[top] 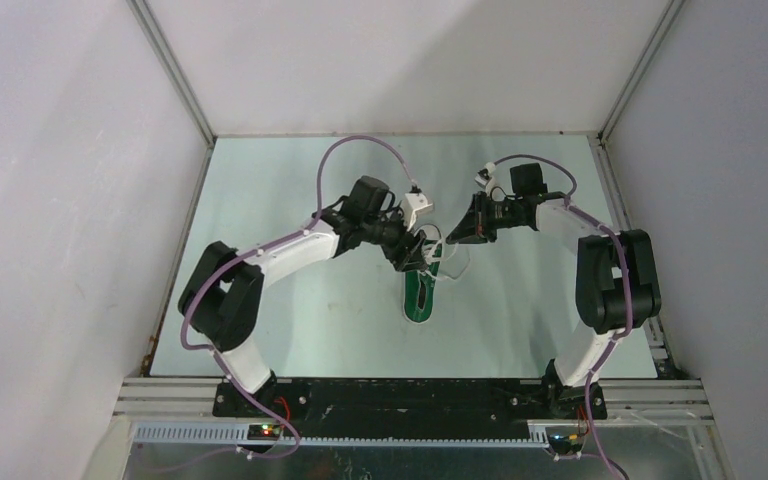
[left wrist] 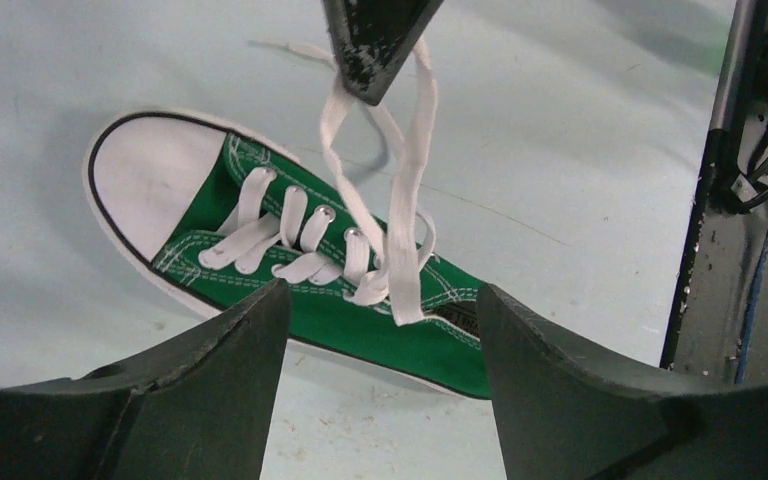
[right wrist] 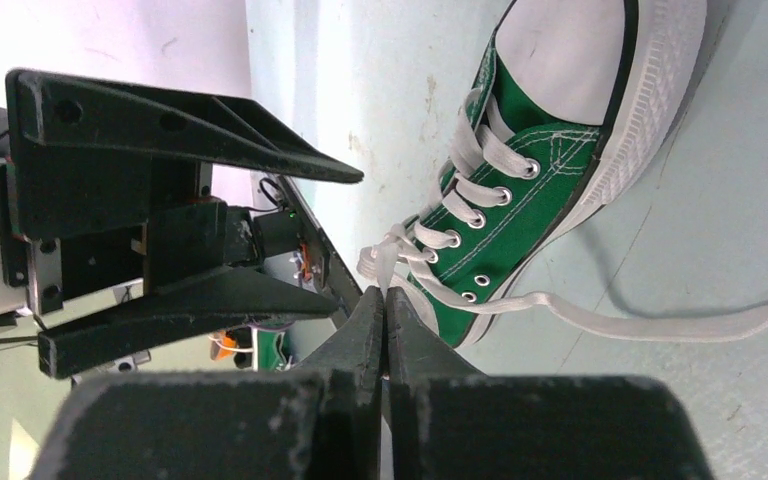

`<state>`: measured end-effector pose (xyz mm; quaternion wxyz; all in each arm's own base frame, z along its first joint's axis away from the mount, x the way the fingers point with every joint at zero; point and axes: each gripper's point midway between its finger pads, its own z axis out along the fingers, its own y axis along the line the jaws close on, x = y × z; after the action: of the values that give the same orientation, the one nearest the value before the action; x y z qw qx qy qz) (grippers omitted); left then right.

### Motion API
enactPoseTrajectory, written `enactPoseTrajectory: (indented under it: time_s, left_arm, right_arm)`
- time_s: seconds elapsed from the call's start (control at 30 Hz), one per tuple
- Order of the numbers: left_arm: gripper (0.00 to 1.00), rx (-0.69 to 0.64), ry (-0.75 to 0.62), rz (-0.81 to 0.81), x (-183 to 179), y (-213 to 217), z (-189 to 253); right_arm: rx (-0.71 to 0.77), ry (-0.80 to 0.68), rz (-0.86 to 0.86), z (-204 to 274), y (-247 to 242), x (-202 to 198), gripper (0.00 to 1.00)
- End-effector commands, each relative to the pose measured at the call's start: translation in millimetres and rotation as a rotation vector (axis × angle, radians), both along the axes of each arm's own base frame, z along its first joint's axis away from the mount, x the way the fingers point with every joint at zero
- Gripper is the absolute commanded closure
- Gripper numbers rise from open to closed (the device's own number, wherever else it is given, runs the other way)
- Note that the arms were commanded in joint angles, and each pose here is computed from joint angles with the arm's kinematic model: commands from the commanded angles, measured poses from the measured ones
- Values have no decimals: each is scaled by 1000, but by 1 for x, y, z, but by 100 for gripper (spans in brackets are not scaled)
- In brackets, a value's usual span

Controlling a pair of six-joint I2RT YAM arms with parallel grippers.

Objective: Tie the shoes
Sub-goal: Wrap the shoelace around the shoelace.

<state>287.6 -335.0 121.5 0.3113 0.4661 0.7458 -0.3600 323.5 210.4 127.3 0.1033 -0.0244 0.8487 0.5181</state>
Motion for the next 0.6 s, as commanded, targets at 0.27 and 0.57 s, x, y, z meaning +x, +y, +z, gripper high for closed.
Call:
enactPoseTrajectory:
  time_s: [0.27,0.57]
  left_arm:
    - [47,-39,-86,-150,5,-26,6]
    - [63,-45,-32,-215,-7,-27,-3]
  right_arm:
    - [56,-49,-17,35,0,8,100]
    - [56,-52,-17,35,0,9,100]
